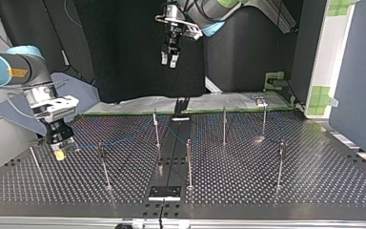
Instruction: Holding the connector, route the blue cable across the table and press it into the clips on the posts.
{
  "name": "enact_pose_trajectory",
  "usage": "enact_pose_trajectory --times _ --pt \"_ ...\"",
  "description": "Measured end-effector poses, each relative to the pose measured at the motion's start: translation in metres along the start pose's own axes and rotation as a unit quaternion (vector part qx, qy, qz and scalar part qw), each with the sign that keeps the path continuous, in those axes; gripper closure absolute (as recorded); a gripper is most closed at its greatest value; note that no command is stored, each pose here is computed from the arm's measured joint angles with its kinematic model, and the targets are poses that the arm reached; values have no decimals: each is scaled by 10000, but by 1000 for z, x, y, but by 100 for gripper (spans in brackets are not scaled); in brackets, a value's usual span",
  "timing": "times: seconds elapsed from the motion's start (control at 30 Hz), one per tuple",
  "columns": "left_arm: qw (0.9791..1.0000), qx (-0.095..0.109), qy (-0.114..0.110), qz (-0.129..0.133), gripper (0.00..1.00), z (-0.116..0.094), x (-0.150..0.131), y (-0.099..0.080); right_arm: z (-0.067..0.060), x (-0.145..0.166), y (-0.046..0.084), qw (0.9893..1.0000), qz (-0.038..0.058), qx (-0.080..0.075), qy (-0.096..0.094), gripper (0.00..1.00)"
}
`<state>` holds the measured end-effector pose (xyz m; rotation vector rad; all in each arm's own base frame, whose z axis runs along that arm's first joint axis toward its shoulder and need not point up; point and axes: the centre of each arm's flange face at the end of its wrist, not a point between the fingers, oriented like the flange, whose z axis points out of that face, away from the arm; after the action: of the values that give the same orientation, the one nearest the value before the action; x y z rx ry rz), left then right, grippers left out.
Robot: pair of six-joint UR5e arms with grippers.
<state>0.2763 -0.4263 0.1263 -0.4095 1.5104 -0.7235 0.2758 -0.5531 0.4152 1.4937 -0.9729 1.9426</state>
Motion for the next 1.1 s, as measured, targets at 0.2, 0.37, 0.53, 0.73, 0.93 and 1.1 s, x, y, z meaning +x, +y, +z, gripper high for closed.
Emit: enact_pose_trajectory --times 0.2,0.37,0.53,0.73,0.93,1.1 --pt "9987 -394 -116 315 0 -11 7 40 0 0 2 10000 0 -24 3 100" --pt "9962 -625 -169 584 0 -13 -1 67 0 0 2 10000 2 -45 4 100" --pt "9932 -728 -70 902 0 -16 -8 91 0 0 3 10000 3 -53 4 100" --pt "9904 -752 -25 1163 0 -18 -16 112 0 0 3 10000 6 -52 -1 100" --pt "9873 -766 -10 1390 0 -21 -24 131 -1 -3 2 10000 18 -52 -23 100" --pt "9833 -867 -39 1600 0 -27 -32 147 -2 -5 1 10000 29 -48 -44 100"
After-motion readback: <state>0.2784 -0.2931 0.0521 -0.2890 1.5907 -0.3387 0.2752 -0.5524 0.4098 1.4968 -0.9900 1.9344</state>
